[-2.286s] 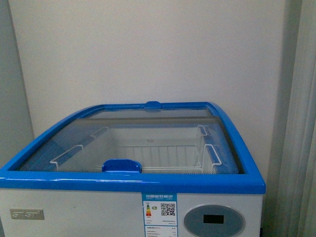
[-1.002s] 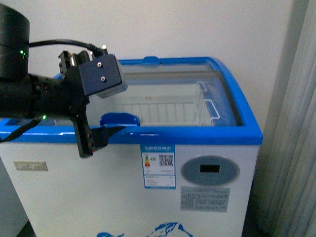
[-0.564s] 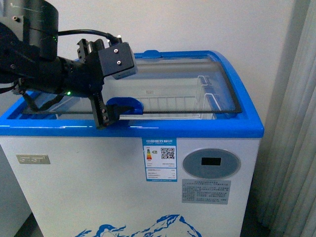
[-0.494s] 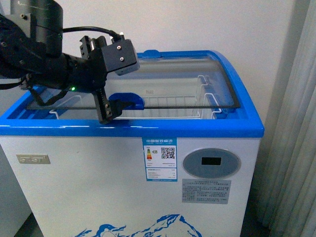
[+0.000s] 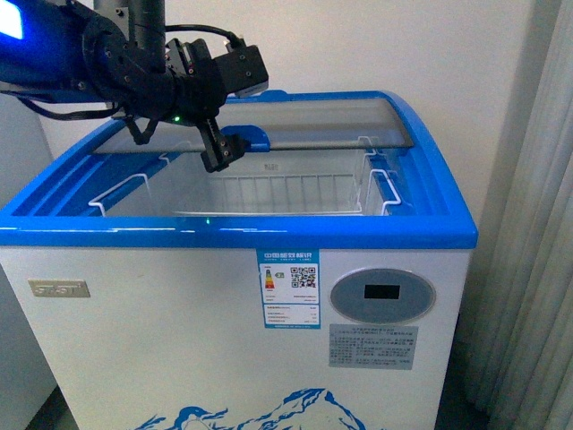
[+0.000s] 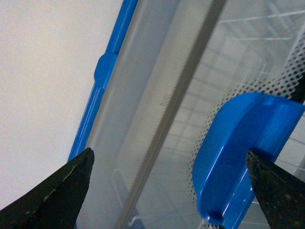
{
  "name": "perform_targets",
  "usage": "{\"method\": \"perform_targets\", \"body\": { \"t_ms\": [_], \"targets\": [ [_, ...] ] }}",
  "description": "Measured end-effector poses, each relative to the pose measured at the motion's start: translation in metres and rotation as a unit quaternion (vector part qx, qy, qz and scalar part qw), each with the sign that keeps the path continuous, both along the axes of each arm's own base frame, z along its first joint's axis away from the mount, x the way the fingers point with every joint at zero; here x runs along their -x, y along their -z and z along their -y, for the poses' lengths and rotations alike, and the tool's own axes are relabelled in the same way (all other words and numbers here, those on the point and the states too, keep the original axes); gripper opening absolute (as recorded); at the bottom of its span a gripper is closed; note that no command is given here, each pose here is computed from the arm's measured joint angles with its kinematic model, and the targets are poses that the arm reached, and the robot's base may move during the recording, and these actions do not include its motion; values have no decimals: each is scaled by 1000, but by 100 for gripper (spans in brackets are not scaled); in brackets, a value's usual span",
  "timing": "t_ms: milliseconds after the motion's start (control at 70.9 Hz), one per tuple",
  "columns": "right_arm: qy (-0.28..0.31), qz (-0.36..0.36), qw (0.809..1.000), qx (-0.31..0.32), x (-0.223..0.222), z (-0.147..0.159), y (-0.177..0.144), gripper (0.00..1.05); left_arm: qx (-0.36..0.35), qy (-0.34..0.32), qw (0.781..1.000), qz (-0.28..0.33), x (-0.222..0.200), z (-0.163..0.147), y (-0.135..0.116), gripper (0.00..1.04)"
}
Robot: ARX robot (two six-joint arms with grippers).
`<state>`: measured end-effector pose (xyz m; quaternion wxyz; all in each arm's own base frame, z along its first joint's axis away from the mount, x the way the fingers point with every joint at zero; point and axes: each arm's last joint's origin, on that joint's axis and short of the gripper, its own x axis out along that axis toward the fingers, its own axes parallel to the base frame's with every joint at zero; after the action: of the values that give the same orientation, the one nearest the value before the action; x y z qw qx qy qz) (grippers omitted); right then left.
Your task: Put drink in fridge
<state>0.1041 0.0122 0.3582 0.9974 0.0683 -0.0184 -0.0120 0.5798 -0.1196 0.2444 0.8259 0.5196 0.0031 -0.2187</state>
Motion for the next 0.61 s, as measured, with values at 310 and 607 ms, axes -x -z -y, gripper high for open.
{"method": "perform_targets", "body": {
  "t_ms": [310, 607],
  "targets": [
    [0, 0, 1000, 0, 0, 0, 0, 40, 95, -132, 986, 33, -18, 1, 4, 97],
    [1, 0, 1000, 0, 0, 0, 0, 40, 351, -249, 902, -33, 6, -18, -6, 97]
  ]
}}
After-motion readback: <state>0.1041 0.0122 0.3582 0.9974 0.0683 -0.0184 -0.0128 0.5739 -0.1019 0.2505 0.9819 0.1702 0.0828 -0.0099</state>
